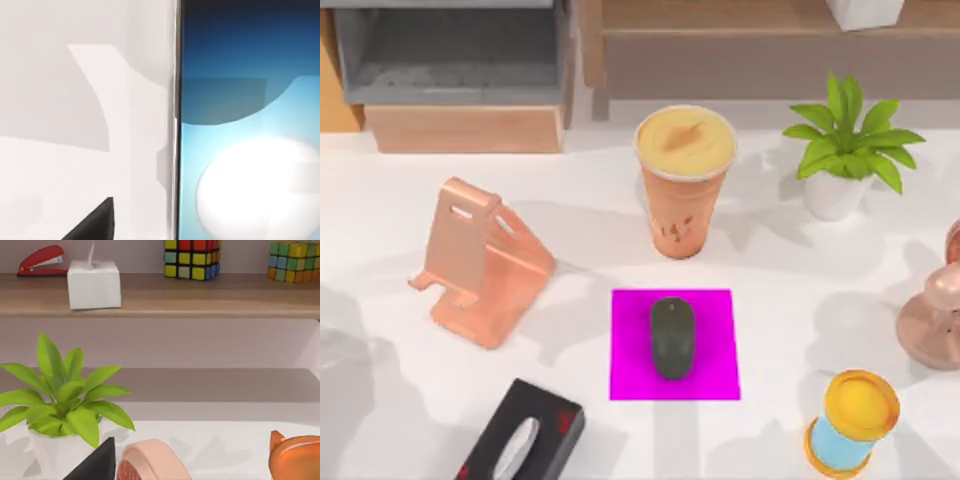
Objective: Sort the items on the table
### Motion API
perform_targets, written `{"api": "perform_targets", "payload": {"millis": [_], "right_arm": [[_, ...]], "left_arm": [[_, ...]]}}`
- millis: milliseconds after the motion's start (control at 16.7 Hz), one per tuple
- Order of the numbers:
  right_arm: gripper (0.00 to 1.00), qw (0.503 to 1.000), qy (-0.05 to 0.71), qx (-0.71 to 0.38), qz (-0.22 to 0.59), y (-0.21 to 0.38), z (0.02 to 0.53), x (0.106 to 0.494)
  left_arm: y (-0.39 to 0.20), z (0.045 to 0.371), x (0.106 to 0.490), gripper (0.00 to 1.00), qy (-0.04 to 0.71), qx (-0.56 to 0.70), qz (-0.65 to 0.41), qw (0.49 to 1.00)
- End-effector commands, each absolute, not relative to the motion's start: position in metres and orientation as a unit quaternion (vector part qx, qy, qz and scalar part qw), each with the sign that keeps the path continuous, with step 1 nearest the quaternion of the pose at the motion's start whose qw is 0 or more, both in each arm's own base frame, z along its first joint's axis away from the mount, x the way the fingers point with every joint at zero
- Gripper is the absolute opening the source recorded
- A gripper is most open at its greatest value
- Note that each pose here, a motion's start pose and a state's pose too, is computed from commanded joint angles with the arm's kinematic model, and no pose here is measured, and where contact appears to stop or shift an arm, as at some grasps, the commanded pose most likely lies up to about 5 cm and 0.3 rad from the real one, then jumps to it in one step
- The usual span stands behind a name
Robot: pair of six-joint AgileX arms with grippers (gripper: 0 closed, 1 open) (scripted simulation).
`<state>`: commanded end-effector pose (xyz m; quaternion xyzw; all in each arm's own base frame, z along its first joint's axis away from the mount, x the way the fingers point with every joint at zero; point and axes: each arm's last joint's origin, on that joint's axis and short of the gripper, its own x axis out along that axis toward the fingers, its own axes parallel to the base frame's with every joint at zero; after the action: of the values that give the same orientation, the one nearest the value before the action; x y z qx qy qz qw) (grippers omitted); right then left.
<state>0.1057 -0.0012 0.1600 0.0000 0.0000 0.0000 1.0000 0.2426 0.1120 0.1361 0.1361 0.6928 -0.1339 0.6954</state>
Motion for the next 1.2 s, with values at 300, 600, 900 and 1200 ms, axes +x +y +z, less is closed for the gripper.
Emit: {"api": "perform_targets", "payload": {"millis": [300,600,900,1200], "right_arm": [[1.0,1.0,0.0,0.0,0.0,-0.001,0.16,0.106],[1.0,1.0,0.0,0.0,0.0,-0.001,0.16,0.106],[1.0,1.0,0.0,0.0,0.0,-0.001,0.16,0.106],[1.0,1.0,0.0,0.0,0.0,-0.001,0.16,0.106]], "left_arm": [[0.111,0.103,0.24,1.0,0.694,0.135,-0.135,0.694],[0.111,0.102,0.24,0.85,0.694,0.135,-0.135,0.694],[0.111,0.102,0.24,0.47,0.694,0.135,-0.135,0.694],[0.111,0.102,0.24,0.1,0.694,0.135,-0.135,0.694]]}}
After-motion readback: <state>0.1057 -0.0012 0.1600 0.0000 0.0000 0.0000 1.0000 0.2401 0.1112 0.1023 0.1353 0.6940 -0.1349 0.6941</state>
